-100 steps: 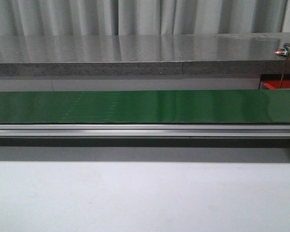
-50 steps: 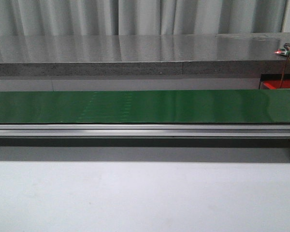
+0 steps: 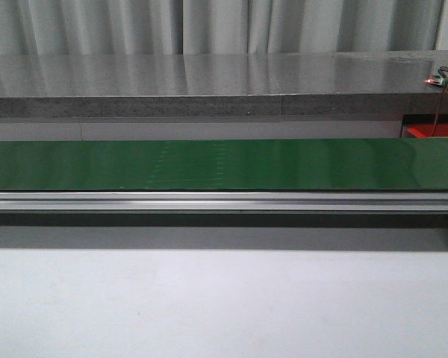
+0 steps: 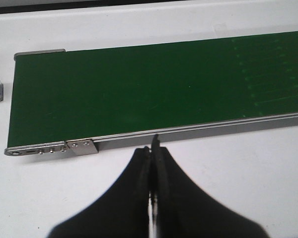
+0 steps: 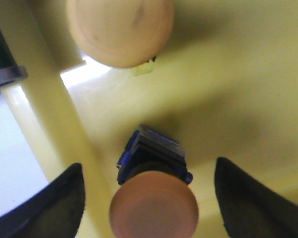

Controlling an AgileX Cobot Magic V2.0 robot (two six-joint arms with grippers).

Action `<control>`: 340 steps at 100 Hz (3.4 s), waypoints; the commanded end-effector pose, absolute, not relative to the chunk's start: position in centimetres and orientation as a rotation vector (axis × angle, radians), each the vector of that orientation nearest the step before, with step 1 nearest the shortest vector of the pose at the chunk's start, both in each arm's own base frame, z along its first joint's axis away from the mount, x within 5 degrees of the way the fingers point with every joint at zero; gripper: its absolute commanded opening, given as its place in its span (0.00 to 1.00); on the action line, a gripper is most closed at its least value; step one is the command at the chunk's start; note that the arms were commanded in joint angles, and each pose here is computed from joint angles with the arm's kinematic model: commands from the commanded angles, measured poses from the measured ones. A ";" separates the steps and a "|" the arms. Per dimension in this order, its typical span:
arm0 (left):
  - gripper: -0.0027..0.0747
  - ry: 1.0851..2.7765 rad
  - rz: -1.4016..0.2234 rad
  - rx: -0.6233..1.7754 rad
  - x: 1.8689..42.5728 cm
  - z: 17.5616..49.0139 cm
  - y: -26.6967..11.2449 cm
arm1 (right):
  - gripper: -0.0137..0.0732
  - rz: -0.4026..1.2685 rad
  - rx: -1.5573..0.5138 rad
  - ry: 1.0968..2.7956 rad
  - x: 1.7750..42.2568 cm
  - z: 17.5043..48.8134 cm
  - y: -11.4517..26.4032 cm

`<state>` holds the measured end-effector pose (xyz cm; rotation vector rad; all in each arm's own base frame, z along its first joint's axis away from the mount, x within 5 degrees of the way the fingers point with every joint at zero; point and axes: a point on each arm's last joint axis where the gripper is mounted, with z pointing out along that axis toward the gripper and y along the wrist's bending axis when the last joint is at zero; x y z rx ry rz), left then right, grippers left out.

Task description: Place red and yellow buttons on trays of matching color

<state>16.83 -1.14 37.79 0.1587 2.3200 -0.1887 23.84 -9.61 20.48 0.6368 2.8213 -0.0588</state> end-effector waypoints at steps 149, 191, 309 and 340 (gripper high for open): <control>0.01 2.226 -0.211 0.139 16.8 39.2 -1.4 | 0.07 0.114 -0.125 2.499 22.7 32.2 3.4; 0.01 2.226 -0.211 0.139 16.8 39.2 -1.4 | 0.07 0.114 -0.125 2.500 22.7 32.2 3.4; 0.01 2.216 0.155 -0.434 17.4 38.3 7.2 | 0.07 0.114 -0.125 2.499 22.7 32.2 3.4; 0.01 2.251 0.225 -0.595 18.9 36.4 11.1 | 0.07 0.114 -0.125 2.499 22.7 32.2 3.4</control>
